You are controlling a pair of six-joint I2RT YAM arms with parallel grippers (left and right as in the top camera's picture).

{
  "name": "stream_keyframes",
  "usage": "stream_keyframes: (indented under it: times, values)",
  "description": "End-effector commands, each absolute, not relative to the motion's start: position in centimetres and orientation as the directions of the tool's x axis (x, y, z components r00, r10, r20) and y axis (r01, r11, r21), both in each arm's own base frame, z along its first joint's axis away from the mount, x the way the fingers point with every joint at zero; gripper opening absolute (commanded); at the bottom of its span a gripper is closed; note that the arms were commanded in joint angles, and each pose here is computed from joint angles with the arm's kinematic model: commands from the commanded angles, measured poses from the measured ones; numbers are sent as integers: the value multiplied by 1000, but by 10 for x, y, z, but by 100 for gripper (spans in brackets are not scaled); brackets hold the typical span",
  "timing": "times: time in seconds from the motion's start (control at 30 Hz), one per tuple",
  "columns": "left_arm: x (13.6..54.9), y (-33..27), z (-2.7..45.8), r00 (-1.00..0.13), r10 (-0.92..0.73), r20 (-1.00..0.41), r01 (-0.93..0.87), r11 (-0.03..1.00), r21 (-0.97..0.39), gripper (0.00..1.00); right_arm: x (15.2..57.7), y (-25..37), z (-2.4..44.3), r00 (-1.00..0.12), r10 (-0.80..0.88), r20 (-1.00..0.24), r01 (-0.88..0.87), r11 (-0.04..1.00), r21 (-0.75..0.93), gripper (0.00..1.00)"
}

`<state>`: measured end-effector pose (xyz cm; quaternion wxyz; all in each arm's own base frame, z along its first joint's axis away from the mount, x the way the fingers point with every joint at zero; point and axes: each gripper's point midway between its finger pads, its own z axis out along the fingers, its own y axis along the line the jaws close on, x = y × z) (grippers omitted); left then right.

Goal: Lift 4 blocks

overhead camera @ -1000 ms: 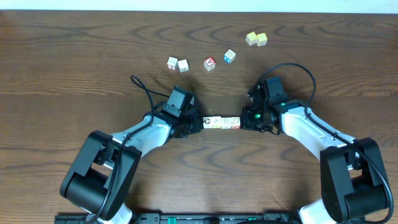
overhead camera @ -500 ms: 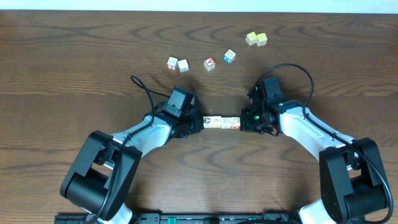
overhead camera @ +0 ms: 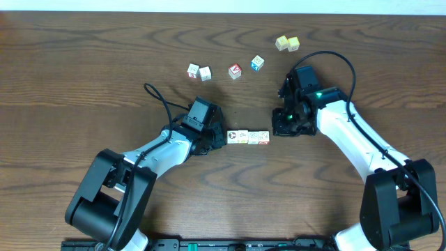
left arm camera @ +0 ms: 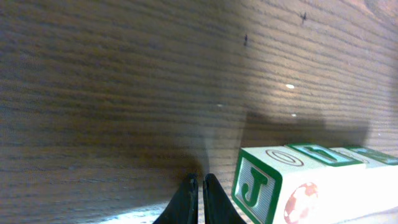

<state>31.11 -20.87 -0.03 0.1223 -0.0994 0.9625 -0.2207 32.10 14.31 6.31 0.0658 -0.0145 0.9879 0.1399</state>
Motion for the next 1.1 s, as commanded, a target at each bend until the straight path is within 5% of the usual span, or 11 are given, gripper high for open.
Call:
stream_keyframes:
  times: [0.0, 1.07]
  values:
    - [317, -200, 0, -939, -259, -227, -151, 902, -405, 7, 313, 161, 60, -987, -71, -146, -113, 945, 307, 3]
    - [316, -200, -1, -940, -258, -224, -152, 902, -403, 7, 303, 172, 19, -990, -41, -134, -86, 934, 347, 1]
